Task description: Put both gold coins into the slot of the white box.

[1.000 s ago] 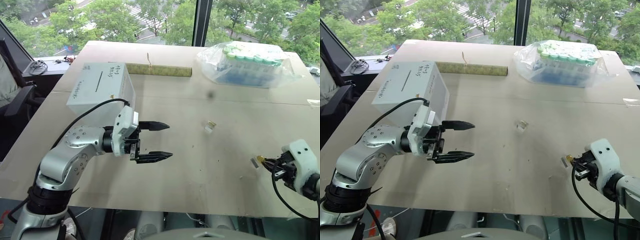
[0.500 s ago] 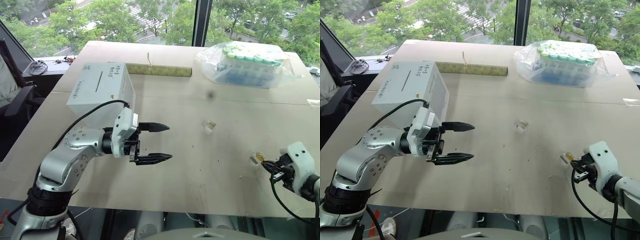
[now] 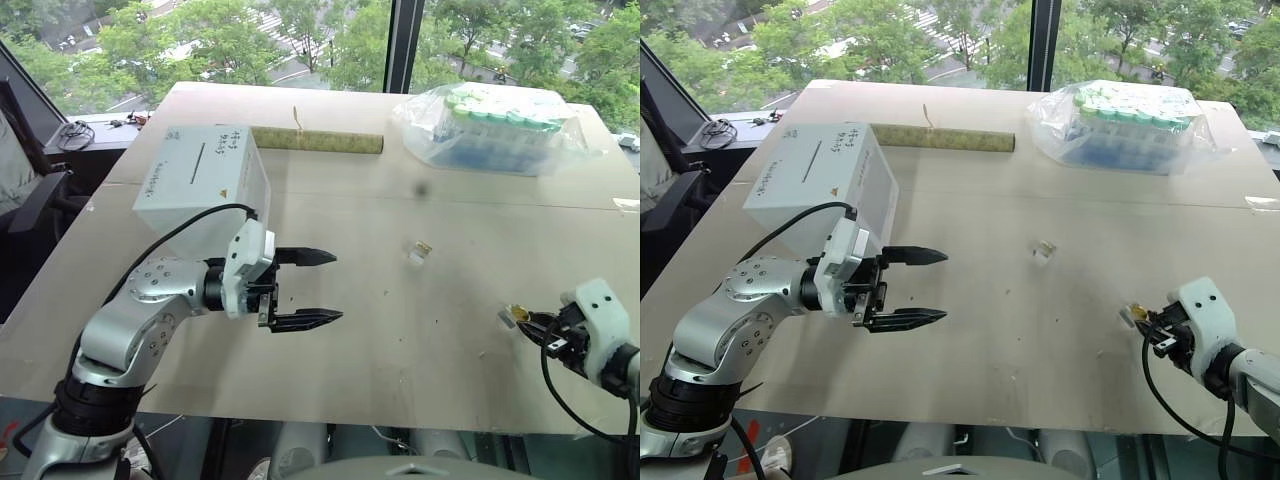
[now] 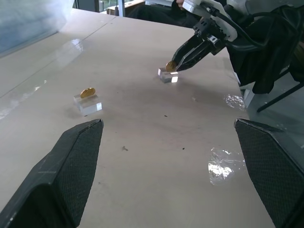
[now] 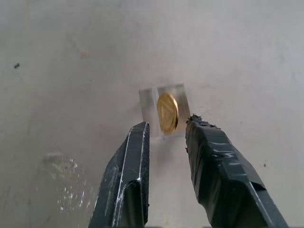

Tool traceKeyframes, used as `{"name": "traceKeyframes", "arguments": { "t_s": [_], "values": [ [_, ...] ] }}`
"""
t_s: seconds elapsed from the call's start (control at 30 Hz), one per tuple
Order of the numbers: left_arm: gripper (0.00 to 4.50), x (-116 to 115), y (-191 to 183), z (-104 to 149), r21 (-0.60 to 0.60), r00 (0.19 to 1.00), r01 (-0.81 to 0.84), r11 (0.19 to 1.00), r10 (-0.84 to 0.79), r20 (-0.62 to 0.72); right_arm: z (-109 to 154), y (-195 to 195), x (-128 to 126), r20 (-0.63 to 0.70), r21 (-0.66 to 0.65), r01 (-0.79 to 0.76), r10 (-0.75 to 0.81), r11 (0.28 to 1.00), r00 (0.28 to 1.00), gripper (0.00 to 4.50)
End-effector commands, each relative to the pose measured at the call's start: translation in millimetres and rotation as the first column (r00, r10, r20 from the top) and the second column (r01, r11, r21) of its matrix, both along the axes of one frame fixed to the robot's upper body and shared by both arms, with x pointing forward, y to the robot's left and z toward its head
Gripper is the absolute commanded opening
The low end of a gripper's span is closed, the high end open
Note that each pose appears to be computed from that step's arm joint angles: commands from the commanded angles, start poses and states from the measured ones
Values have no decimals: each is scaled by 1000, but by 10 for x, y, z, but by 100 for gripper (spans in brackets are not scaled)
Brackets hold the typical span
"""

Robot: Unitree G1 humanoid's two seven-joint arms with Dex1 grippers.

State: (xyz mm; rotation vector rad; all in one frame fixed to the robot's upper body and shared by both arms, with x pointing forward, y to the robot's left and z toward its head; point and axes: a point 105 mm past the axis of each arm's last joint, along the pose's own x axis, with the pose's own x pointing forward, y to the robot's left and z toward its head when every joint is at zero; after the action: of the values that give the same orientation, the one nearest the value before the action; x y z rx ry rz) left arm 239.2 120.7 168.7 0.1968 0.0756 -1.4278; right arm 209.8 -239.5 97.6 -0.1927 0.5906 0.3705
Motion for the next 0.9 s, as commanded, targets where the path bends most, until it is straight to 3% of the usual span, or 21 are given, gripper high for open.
{"name": "traceKeyframes", "arguments": {
  "t_s": [0.03, 0.33, 0.43, 0.73, 0.9],
  "values": [
    [450, -18, -4, 41, -9, 1000, 11, 1000, -10, 29, 86, -23, 35, 33, -2, 4, -4, 1000, 999, 131],
    [450, -28, 21, 29, -5, 1000, 4, 1000, -4, 29, 78, 11, 62, 30, -1, -9, 9, 1000, 1000, 131],
    [450, -31, 30, 24, -4, 1000, 1, 1000, -1, 29, 73, 15, 66, 27, -5, -12, 13, 1000, 1000, 1],
    [450, -37, 30, 7, -10, 1000, -4, 1000, 4, 13, 99, 43, 51, 24, 5, -33, 32, 999, 999, 1],
    [450, 32, 26, 60, -77, 995, -54, 996, 48, -87, 281, 38, 80, 88, 75, -19, 13, 997, 996, 1]
  ]
}}
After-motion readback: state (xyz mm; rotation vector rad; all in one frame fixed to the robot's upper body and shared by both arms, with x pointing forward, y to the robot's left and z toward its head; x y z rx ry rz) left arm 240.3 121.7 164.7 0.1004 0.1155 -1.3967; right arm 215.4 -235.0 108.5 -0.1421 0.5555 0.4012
